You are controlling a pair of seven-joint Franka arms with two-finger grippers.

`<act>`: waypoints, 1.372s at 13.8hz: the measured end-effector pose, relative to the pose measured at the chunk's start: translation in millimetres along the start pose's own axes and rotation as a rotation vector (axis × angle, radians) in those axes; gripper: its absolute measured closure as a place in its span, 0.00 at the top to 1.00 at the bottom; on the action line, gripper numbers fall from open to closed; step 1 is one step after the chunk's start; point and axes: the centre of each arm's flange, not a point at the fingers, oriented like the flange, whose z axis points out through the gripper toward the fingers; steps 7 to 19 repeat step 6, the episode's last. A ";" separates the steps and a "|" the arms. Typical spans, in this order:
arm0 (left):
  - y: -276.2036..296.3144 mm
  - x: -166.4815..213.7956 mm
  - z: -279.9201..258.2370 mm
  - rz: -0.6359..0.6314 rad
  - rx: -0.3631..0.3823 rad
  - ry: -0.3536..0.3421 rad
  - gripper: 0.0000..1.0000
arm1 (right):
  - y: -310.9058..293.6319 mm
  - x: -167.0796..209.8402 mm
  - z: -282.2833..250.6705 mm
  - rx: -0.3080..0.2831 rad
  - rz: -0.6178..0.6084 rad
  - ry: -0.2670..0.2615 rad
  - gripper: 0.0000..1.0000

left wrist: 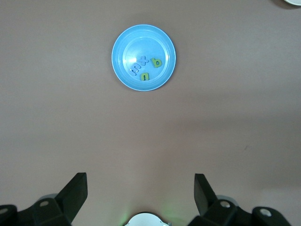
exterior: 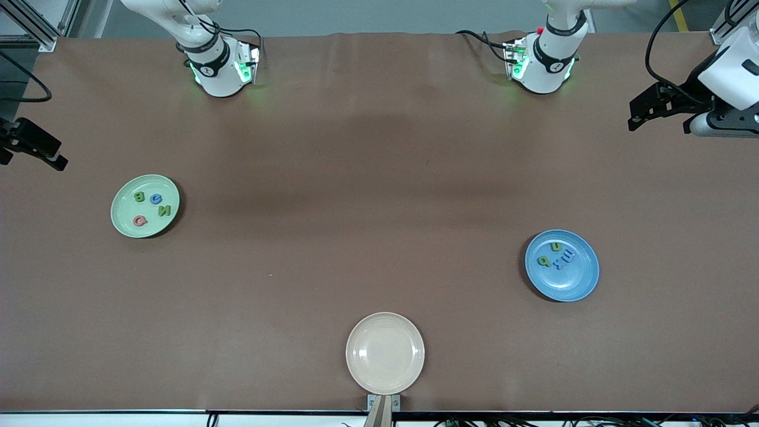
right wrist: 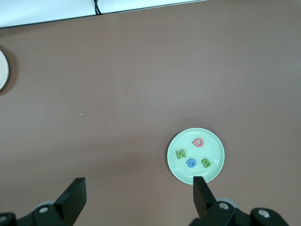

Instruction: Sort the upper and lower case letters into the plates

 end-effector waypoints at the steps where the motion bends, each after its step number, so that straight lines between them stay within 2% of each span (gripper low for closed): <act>1: 0.0 -0.1 -1.3 0.000 0.000 0.003 1.00 | 0.0 0.3 0.4 0.000 0.000 0.000 1.00; 6: -1.2 -0.5 -10.8 0.000 0.018 0.024 1.00 | -0.4 0.6 0.4 0.000 0.000 0.000 1.00; 19: -1.2 -0.5 -10.8 0.000 0.018 0.024 1.00 | -0.4 0.6 0.4 0.000 0.000 0.000 1.00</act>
